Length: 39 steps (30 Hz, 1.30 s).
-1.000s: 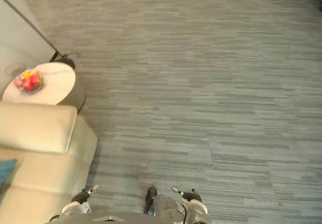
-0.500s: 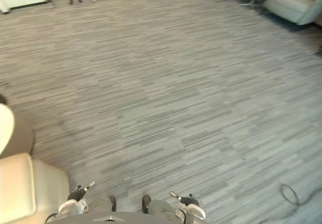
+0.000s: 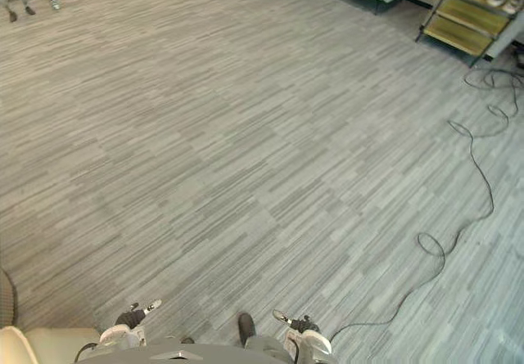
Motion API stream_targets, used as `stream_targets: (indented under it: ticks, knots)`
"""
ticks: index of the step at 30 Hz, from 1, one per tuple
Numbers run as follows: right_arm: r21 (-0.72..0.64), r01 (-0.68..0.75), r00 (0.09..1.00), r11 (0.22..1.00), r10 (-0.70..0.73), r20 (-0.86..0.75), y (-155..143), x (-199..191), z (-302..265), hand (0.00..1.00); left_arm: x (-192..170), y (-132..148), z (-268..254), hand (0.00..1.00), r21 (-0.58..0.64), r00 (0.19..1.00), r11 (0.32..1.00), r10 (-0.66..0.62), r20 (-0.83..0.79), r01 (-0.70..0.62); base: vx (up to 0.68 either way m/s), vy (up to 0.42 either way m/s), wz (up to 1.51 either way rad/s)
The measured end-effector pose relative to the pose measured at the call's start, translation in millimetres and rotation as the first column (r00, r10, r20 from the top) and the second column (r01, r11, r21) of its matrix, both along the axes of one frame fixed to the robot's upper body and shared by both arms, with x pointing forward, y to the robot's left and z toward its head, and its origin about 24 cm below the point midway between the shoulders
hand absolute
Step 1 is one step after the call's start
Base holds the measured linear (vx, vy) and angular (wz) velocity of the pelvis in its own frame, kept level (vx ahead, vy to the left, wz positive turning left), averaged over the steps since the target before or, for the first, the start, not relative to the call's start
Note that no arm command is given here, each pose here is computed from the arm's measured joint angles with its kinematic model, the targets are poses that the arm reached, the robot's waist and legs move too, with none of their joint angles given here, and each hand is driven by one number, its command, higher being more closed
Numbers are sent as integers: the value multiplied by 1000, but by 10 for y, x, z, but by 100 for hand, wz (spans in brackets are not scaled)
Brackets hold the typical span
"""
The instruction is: Pick up cushions and gather them together orderly.
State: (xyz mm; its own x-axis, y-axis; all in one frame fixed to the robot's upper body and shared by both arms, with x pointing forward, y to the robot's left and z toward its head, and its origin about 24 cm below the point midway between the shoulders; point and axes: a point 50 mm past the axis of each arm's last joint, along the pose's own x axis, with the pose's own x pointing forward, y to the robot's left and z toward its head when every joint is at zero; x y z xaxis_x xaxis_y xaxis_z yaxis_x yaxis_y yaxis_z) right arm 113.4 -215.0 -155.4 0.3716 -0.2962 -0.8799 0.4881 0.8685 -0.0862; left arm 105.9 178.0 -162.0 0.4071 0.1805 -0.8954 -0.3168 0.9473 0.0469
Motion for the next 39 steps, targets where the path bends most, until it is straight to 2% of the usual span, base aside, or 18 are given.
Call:
stream_targets:
  ticks: [10,14,17,21,23,26,29,32,35,39]
  knots:
    - [-14,0,999,1000,0,-39,-75,-69,-19,0,-5,40,8,0,22,998,998,-56,-1,56,-55,-96,-41]
    - [18,41,999,999,-41,-4,5,-4,-12,0,134,162,78,0,44,998,999,-6,58,4,-48,-110,-41]
    - [-3,76,997,997,-75,19,-113,-12,22,0,167,148,97,0,31,996,999,19,85,-21,32,5,-54]
    - [-29,54,994,998,-51,98,-150,145,121,0,117,24,81,0,-20,992,997,77,97,-76,21,5,-64]
    - [-9,4,996,1000,-3,92,13,116,90,0,179,180,145,0,0,984,995,96,148,-97,80,-75,-26]
    - [-28,3,994,1000,0,113,-51,167,122,0,155,139,129,0,-25,982,993,122,142,-120,116,66,-42]
    - [-8,3,995,1000,-2,103,14,119,95,0,116,143,122,0,-27,982,991,133,133,-131,346,226,-108]
    - [33,27,998,999,-29,51,145,-107,10,0,43,217,99,0,-7,988,993,121,100,-121,572,203,-46]
    - [40,32,998,999,-35,58,138,-96,12,0,67,188,94,0,0,995,999,51,85,-52,501,121,-29]
    - [26,22,997,999,-24,77,71,-41,37,0,15,111,58,0,-14,998,999,35,52,-34,484,25,-15]
